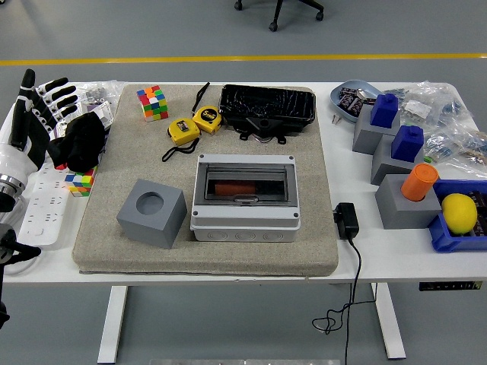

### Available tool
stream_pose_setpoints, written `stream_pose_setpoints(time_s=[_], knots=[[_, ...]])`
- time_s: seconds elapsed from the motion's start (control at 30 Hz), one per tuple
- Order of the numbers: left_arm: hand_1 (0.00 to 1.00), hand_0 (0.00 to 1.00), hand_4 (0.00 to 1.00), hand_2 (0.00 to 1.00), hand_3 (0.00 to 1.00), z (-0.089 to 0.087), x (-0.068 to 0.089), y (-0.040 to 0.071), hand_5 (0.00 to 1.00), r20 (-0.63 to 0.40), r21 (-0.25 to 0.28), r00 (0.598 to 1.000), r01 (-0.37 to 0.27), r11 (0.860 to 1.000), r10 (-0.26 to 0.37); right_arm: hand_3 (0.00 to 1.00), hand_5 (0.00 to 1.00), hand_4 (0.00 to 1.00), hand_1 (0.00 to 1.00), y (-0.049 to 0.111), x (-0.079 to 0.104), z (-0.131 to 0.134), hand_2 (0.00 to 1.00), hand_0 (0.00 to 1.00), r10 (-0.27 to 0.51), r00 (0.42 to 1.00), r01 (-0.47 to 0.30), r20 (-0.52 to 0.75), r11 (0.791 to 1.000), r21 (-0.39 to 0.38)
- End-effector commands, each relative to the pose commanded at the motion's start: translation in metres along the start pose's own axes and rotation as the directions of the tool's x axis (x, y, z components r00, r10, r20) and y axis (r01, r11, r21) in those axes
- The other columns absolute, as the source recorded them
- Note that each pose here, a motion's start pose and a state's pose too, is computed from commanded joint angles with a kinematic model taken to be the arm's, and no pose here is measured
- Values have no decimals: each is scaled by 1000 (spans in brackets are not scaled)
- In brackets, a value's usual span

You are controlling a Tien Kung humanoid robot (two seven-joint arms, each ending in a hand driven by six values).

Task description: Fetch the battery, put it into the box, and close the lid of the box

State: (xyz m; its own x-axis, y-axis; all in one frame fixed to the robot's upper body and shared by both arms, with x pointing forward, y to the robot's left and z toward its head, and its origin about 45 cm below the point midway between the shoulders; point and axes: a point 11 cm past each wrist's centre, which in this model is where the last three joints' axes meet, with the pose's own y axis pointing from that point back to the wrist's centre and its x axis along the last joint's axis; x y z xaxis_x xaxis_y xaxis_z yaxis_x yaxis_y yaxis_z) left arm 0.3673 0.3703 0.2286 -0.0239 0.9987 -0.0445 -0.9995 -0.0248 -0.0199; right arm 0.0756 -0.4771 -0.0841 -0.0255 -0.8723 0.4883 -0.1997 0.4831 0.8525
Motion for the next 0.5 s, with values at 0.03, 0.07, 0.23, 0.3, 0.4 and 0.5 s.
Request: stream_pose_setpoints(time_s=[0.03,0.07,0.23,0.3,0.4,0.5], knots=[[867,898,998,802,753,0,0,0,998,2,0,1000,0,1000,0,766,797,998,816,0,0,0,790,932,-3,1000,3,0,1000,0],[867,898,998,802,753,0,0,0,998,4,-1,1000,0,1000,0,766,797,998,816,0,0,0,790,932,-5,1000,5,-2,1000,-1],[969,998,998,870,760,1,1,0,998,10,-4,1000,-4,1000,4,827,927,998,905,0,-1,2,858,998,-14,1000,14,-5,1000,-9],[969,998,998,870,760,2,2,0,998,12,-7,1000,-7,1000,7,827,927,998,905,0,-1,3,858,998,-17,1000,17,-6,1000,-12],[998,998,998,917,768,2,3,0,998,16,-8,1000,-10,1000,10,846,949,998,923,0,-1,3,874,998,-15,1000,15,-4,1000,-11],[998,998,998,917,768,2,4,0,998,17,-7,1000,-13,1000,13,846,949,998,923,0,-1,3,874,998,-14,1000,14,-1,1000,-10]])
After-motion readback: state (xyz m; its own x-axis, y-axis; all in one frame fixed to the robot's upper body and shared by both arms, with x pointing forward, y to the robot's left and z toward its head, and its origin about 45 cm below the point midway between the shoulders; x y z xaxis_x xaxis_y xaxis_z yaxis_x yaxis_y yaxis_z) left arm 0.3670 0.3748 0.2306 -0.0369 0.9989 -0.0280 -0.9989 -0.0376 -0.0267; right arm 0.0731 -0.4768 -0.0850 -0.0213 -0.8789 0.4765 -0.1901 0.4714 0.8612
